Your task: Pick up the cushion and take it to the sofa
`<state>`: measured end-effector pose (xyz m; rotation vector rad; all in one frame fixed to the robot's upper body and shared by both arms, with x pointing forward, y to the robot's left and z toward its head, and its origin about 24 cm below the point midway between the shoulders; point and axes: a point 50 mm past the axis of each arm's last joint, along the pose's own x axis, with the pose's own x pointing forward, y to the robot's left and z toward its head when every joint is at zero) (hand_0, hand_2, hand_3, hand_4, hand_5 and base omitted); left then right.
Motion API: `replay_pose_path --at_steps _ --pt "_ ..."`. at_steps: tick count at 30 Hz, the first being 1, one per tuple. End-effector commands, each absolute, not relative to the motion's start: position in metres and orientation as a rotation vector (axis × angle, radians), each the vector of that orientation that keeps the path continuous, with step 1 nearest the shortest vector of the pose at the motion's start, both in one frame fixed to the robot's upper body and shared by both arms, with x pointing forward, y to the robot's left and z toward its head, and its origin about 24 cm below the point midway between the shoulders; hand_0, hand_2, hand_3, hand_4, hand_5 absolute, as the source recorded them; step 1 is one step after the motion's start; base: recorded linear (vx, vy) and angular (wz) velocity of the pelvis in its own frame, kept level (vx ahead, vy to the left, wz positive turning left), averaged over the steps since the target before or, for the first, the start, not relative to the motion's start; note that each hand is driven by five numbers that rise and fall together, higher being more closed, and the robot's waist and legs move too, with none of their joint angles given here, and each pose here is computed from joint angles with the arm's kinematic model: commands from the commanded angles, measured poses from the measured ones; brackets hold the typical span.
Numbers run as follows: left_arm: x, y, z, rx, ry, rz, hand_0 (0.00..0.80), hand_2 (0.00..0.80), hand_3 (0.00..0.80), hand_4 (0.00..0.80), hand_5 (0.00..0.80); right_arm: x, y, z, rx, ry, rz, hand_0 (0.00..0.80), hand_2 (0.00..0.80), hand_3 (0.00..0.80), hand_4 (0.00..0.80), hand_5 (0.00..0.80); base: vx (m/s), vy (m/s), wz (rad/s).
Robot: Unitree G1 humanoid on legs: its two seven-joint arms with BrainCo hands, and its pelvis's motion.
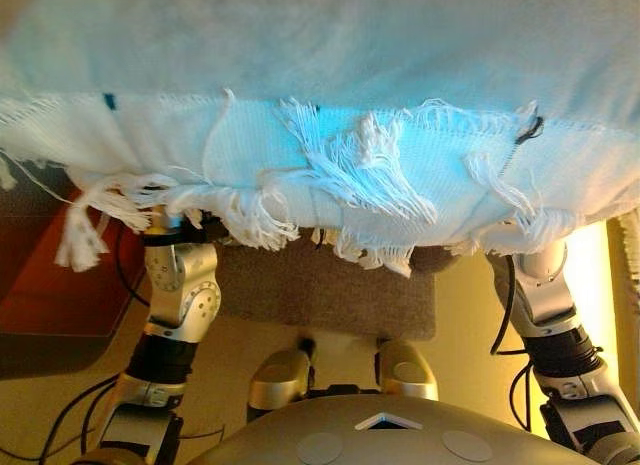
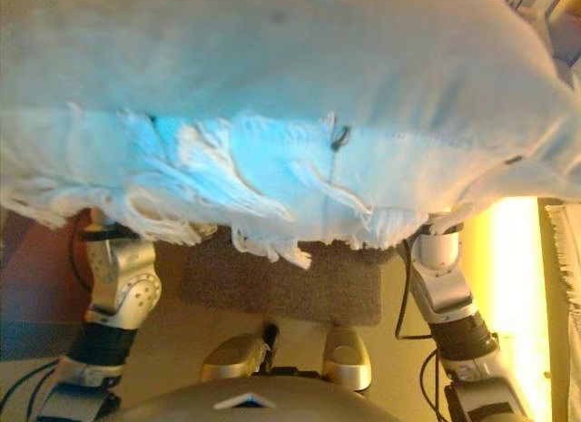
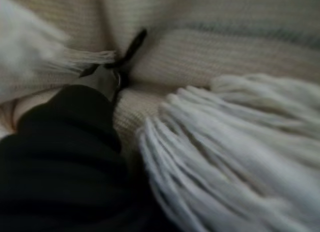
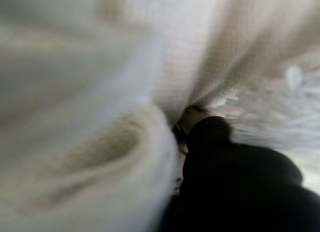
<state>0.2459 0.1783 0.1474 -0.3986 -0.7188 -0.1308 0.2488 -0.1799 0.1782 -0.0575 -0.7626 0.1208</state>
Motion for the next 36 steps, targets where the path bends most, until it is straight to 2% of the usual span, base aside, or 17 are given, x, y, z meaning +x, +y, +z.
replay_pose_path --at_steps 1,5,12,19,28,36 --pt "0.231 0.16 0.184 -0.351 -0.894 -0.267 0.8 0.8 0.8 0.8 0.8 0.234 -0.156 0.212 -0.003 -0.915 0.315 0.8 0.8 0.8 0.8 0.8 0.496 -0.213 -0.22" --pt "0.222 0.16 0.179 -0.355 -0.911 -0.266 0.8 0.8 0.8 0.8 0.8 0.226 -0.158 0.197 -0.027 -0.893 0.325 0.8 0.8 0.8 0.8 0.8 0.347 -0.248 -0.17" --pt "0.227 0.15 0.181 -0.374 -0.894 -0.236 0.8 0.8 0.8 0.8 0.8 0.237 -0.148 0.193 -0.067 -0.824 0.319 0.8 0.8 0.8 0.8 0.8 0.197 0.018 0.11" --pt "0.249 0.151 0.146 -0.369 -0.634 -0.12 0.8 0.8 0.8 0.8 0.8 0.247 -0.159 0.17 -0.033 -0.637 0.29 0.8 0.8 0.8 0.8 0.8 0.202 0.144 0.16" --pt "0.252 0.157 0.128 -0.322 -0.508 -0.099 0.8 0.8 0.8 0.8 0.8 0.248 -0.16 0.138 0.013 -0.512 0.231 0.8 0.8 0.8 0.8 0.8 0.105 0.151 -0.03" --pt "0.262 0.157 0.102 -0.25 -0.35 -0.058 0.8 0.8 0.8 0.8 0.8 0.264 -0.156 0.109 0.077 -0.363 0.218 0.8 0.8 0.8 0.8 0.8 0.074 -0.006 -0.04"
